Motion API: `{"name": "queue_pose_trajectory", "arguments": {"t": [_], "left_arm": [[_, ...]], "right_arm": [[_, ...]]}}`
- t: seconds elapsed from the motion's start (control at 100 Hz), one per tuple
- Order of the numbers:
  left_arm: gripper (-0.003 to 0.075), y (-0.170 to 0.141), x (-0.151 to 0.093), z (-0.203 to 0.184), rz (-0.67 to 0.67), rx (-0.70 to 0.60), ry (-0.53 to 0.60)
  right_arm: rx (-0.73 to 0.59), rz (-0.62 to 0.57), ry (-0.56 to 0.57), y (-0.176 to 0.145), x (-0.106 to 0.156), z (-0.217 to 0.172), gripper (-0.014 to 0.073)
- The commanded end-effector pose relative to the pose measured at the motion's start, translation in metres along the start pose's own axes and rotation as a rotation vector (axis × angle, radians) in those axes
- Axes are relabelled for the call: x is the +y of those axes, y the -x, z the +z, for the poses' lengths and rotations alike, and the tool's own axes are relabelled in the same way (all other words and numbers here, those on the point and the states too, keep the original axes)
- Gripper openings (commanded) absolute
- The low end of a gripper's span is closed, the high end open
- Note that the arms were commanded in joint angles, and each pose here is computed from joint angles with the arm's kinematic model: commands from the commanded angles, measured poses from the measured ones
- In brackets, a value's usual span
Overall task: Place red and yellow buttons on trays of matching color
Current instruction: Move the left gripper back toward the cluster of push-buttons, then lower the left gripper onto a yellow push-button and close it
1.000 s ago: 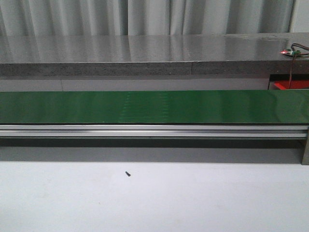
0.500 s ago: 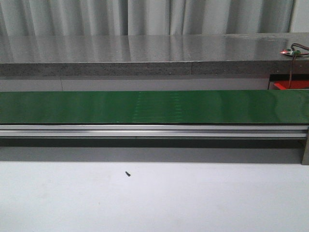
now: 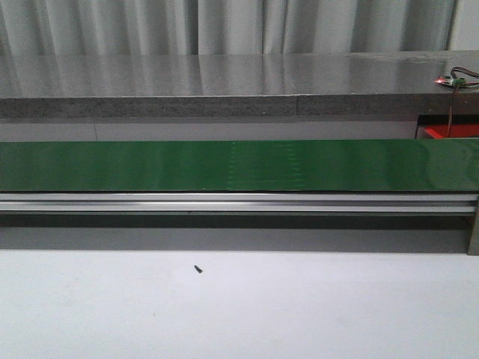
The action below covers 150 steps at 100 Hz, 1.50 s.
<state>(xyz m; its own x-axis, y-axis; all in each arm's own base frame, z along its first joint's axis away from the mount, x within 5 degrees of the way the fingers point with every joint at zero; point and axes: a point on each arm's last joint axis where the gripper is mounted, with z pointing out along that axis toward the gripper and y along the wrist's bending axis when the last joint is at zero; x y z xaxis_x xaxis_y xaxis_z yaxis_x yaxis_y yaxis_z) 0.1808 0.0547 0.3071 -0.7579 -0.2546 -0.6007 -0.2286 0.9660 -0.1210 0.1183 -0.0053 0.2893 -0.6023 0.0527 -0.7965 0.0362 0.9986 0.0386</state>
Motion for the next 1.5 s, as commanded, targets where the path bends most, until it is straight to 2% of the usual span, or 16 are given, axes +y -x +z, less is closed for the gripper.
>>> {"name": "queue_pose_trajectory", "arguments": {"t": [0.0, 0.1, 0.3, 0.37, 0.62, 0.84, 1.07, 1.49], "left_arm": [[0.0001, 0.019, 0.011, -0.014, -0.03, -0.112, 0.052], [0.0115, 0.029, 0.024, -0.015, -0.07, -0.132, 0.096], [0.0524, 0.051, 0.043, -0.01, -0.112, -0.147, 0.135], [0.0584, 0.06, 0.046, -0.005, -0.115, -0.143, 0.136], [0.0586, 0.096, 0.063, 0.014, -0.19, -0.111, 0.173], [0.0586, 0.119, 0.078, 0.045, -0.251, -0.055, 0.179], [0.0586, 0.13, 0.095, 0.09, -0.258, 0.025, 0.186], [0.0586, 0.141, 0.114, 0.144, -0.274, 0.053, 0.187]], "right_arm": [[-0.086, -0.01, -0.011, 0.012, -0.001, -0.005, -0.0066], [-0.086, -0.01, -0.011, 0.012, -0.001, -0.005, -0.0066], [-0.086, -0.01, -0.011, 0.012, -0.001, -0.005, -0.0066], [-0.086, -0.01, -0.011, 0.012, -0.001, -0.005, -0.0066], [-0.086, -0.01, -0.011, 0.012, -0.001, -0.005, -0.0066], [-0.086, -0.01, -0.011, 0.012, -0.001, -0.005, -0.0066], [-0.086, -0.01, -0.011, 0.012, -0.001, -0.005, -0.0066], [-0.086, -0.01, -0.011, 0.012, -0.001, -0.005, -0.0066]]}}
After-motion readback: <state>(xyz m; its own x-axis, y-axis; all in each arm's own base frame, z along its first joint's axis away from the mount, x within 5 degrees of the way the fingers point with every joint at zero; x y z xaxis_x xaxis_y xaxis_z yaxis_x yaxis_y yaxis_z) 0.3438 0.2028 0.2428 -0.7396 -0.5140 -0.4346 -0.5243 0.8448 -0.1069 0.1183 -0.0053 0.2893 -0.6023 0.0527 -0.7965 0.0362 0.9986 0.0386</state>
